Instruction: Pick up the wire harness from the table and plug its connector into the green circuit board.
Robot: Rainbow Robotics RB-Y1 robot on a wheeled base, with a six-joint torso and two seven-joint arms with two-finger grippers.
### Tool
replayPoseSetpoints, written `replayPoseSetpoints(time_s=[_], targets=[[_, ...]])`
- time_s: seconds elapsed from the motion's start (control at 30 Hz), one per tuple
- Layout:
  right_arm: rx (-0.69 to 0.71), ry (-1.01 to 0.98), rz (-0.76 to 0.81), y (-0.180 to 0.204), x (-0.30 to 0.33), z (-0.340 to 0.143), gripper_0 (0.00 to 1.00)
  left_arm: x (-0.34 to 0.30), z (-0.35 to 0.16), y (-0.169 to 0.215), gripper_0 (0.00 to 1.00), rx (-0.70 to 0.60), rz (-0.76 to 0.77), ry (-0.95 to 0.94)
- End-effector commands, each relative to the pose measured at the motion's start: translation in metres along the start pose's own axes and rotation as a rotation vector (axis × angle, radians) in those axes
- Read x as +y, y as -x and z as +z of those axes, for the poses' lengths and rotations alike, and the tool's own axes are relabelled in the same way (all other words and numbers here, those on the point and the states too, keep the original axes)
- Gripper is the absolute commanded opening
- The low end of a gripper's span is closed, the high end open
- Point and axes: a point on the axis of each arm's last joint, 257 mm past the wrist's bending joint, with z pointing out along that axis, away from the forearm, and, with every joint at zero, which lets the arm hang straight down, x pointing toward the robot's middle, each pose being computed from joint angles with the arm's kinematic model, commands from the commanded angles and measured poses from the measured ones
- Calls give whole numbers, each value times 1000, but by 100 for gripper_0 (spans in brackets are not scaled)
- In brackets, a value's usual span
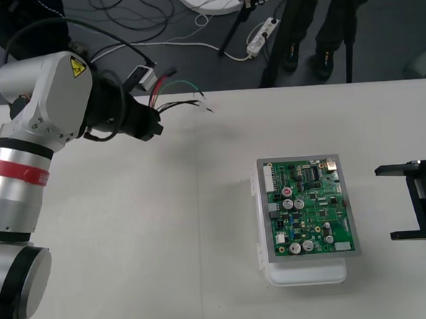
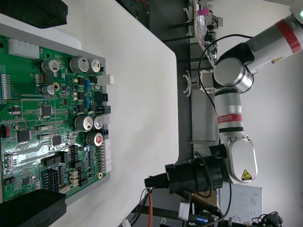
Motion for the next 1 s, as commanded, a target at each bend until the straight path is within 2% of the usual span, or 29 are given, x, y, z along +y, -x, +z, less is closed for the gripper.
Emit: replayPoseSetpoints(time_s=[0.03,0.53,1.0], targets=[[-12,18,-15,4,-4,4,100,-8,-27,-4,0,-38,91,-30],[-14,19,-9,5,-4,5,100,-90,-71,-4,0,-195,196,-214],[-17,20,23,6,-4,6,100,-141,-116,-29,0,-309,321,-210]])
